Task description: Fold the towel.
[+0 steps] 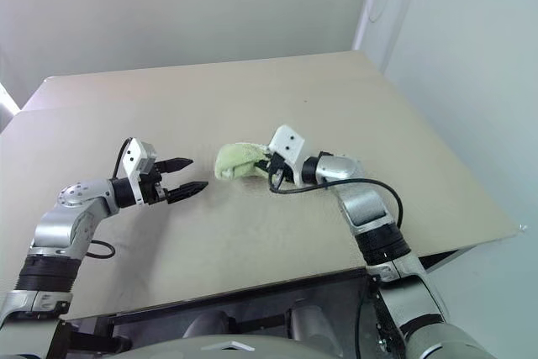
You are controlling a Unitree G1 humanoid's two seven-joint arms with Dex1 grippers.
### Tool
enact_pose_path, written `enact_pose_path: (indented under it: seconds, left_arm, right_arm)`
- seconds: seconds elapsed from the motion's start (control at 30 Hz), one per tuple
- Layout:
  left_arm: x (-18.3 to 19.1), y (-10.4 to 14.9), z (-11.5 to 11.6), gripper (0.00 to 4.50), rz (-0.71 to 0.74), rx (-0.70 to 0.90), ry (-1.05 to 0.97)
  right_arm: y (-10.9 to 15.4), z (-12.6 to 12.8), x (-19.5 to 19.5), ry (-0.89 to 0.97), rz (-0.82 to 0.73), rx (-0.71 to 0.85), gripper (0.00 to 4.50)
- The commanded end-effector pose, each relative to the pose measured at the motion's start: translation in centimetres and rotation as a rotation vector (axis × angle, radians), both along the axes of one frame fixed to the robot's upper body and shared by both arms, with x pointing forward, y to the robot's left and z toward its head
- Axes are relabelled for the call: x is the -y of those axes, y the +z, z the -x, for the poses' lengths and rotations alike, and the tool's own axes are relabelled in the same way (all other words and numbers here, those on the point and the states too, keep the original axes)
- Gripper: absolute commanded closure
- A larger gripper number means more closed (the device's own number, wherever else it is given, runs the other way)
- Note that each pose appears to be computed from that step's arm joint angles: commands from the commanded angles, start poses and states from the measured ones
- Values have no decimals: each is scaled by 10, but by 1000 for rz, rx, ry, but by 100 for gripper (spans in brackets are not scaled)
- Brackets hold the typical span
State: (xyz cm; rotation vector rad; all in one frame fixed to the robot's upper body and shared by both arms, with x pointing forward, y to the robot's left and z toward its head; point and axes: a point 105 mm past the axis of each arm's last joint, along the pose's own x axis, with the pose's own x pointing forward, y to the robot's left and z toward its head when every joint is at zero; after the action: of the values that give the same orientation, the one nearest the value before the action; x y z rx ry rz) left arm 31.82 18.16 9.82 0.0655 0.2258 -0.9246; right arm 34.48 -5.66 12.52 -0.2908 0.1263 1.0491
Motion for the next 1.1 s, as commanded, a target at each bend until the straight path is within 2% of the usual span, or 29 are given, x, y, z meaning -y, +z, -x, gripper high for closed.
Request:
enact_pose_path:
  seconds: [0.03, 0.2, 0.43, 0.53, 0.67, 0.8, 0.97, 1.1]
  left_arm:
    - [0, 12, -6, 0, -2, 46, 4]
    - [1, 14, -8, 0, -4, 51, 4]
    - [6, 16, -10, 0, -7, 55, -7]
    - [7, 17, -11, 0, -6, 57, -11]
    - [8, 17, -12, 0, -5, 57, -14]
    - [9, 17, -12, 0, -6, 57, -16]
    - [11, 17, -13, 0, -3, 57, -15]
    - [11, 17, -13, 0, -4, 56, -15]
  right_arm:
    - [29, -6, 4, -27, -66, 56, 447]
    - [41, -18, 20, -115, -101, 66, 447]
    - [78, -48, 82, -352, -102, 178, 447]
    - [89, -53, 106, -418, -45, 241, 447]
    - [89, -54, 128, -462, 82, 305, 447]
    - [50, -36, 122, -388, 171, 241, 447]
    - [-4, -24, 119, -399, 209, 141, 447]
    - [-28, -16, 118, -388, 265, 119, 447]
